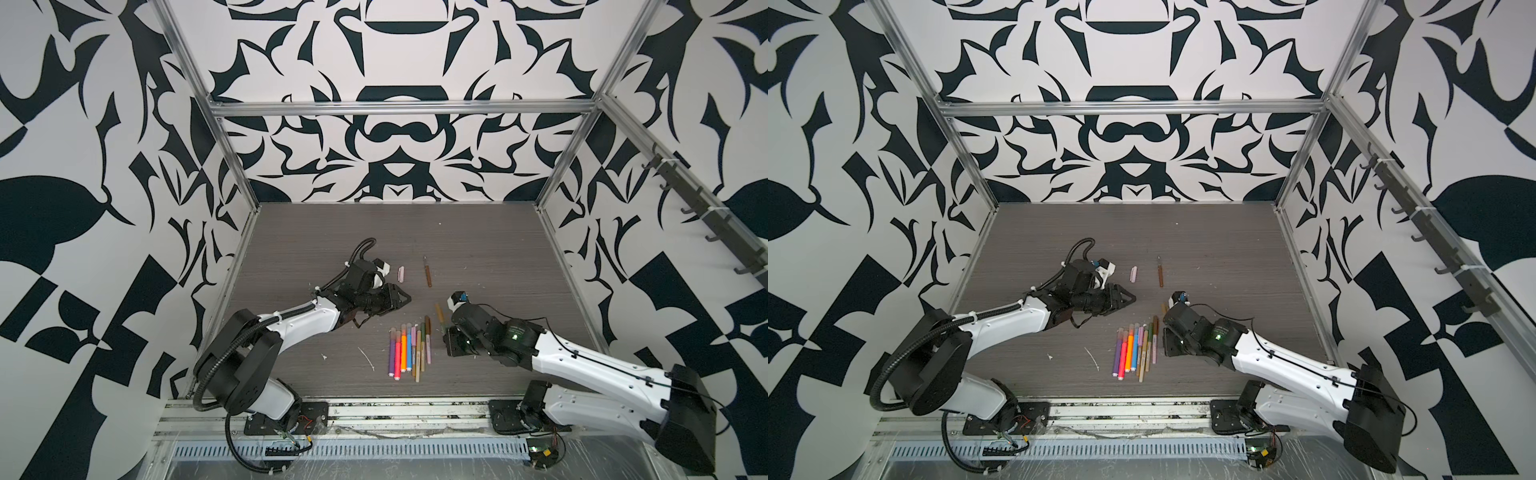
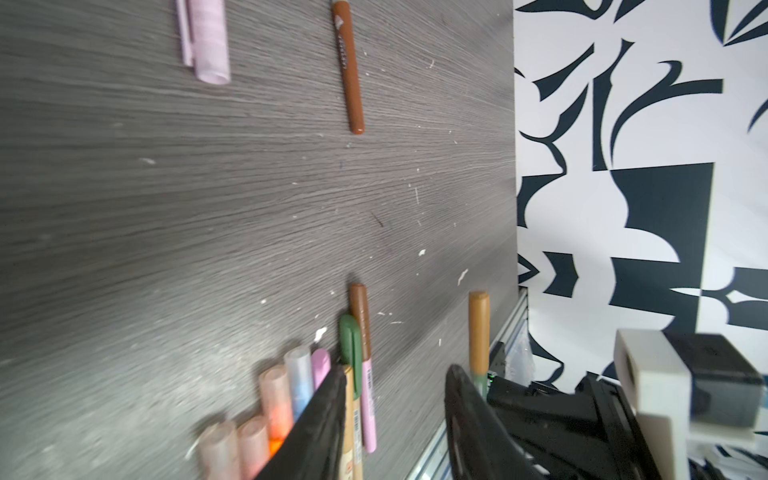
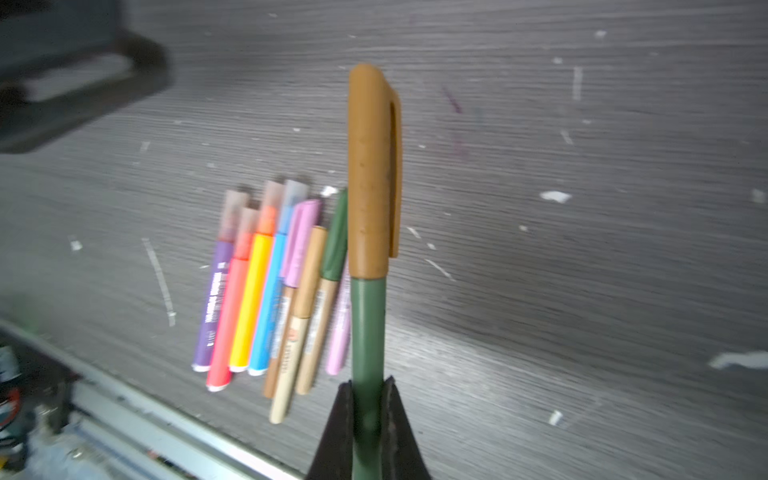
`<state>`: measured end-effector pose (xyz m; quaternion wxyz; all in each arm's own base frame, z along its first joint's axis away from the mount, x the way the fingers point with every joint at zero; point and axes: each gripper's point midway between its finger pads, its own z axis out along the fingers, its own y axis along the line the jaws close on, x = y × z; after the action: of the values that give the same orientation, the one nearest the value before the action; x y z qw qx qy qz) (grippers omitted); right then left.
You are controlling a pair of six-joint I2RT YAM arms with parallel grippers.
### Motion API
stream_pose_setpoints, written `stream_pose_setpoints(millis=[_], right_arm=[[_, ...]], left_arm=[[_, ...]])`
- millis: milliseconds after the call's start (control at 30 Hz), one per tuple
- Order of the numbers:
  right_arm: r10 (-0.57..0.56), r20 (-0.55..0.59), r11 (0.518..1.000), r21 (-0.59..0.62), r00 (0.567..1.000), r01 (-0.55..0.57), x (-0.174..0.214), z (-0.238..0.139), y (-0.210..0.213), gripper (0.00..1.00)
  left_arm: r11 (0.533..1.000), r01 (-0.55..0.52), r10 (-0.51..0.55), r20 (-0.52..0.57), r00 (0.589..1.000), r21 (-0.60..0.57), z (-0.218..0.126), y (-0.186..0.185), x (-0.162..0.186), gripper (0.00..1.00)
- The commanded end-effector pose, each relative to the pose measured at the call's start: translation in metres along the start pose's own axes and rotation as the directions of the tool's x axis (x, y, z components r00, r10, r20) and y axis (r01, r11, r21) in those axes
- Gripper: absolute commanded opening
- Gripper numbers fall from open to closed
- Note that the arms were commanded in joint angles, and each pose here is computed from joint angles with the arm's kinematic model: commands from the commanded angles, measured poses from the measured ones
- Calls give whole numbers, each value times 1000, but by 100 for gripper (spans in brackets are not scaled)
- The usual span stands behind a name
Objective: Open the pen caps
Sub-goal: 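Grasp the green pen and lift it toward the left gripper, then grasp the tan cap with the left gripper while the right gripper holds the pen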
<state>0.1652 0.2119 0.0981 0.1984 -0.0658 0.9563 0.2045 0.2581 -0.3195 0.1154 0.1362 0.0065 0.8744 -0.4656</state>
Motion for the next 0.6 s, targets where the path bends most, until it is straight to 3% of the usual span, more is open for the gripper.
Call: stream_pose_setpoints(millis=[0, 167, 567], right_arm=[[-15, 15, 993, -120, 1000, 17, -7, 0, 25, 1], [25, 38, 983, -182, 999, -18, -14, 0, 38, 1], [31, 48, 988, -152, 998, -23, -21, 4, 38, 1]], left_arm=[[995, 44, -43, -15, 999, 89, 11, -17, 4, 43], [987, 82, -79, -34, 996, 134, 26, -23, 10, 43], [985, 88, -80, -64, 995, 147, 40, -32, 18, 42]])
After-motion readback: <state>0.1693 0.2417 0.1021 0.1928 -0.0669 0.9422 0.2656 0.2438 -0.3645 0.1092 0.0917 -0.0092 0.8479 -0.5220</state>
